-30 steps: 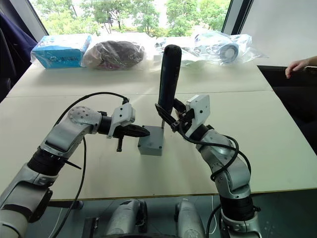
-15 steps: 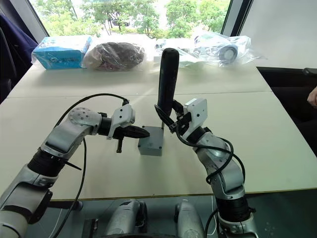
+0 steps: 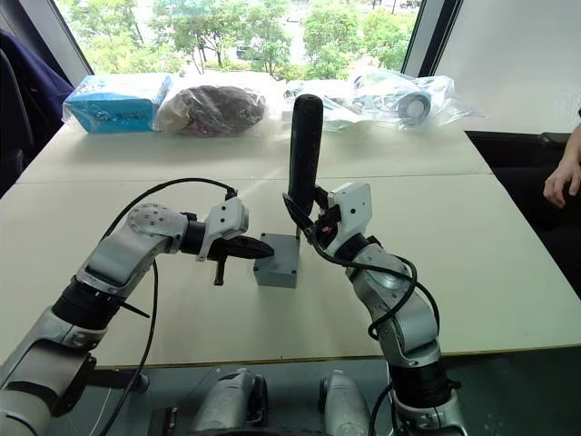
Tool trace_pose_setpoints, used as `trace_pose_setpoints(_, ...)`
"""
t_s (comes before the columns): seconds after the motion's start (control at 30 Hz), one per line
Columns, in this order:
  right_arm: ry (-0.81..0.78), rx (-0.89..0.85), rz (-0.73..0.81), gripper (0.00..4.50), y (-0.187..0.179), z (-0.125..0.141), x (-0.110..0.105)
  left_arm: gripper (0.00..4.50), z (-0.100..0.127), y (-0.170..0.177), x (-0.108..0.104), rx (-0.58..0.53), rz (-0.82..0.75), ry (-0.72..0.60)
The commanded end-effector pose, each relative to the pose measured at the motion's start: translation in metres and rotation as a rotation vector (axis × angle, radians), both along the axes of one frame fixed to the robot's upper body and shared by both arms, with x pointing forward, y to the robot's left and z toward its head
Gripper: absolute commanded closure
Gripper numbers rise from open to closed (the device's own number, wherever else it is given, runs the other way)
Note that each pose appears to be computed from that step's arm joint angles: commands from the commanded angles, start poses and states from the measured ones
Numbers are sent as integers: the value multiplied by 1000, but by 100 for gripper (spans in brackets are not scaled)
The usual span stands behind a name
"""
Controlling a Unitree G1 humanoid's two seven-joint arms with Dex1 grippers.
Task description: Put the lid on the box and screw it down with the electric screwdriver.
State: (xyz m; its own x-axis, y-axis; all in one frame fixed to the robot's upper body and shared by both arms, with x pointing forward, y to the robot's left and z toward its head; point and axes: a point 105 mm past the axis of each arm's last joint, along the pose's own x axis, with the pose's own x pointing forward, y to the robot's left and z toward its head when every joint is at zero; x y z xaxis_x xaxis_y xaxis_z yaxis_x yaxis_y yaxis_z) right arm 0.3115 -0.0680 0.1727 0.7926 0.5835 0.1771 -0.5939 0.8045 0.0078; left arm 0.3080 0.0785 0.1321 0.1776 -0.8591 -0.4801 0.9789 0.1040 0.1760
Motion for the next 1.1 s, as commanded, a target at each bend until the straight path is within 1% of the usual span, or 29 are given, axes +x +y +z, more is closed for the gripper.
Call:
trace_pose_setpoints(0.03, 159, -60, -51, 275, -4, -42, 9, 450, -8, 0, -3, 22, 1, 25)
trace_pose_setpoints(0.3, 178, -36, -91, 275, -9, -48, 11, 450, -8, 1, -3, 24, 4, 25)
trace_pose_setpoints(0.57, 202, -34, -90, 275, -7, -58, 7, 450, -10, 2, -5, 31, 1, 30)
trace_pose_setpoints(0.73, 199, -19, -104, 275, -5, -58, 8, 450, -11, 3, -6, 35, 1, 34)
trace_pose_setpoints(0.8, 171, 1, -105, 275, -5, -52, 7, 450, -12, 3, -7, 35, 0, 34)
trace_pose_setpoints(1.0, 28, 74, -45, 275, 4, -18, 2, 450, -12, 2, -8, 32, -3, 34)
trace_pose_setpoints(1.1, 39, 67, -50, 275, 4, -23, 4, 450, -12, 1, -8, 30, -4, 33)
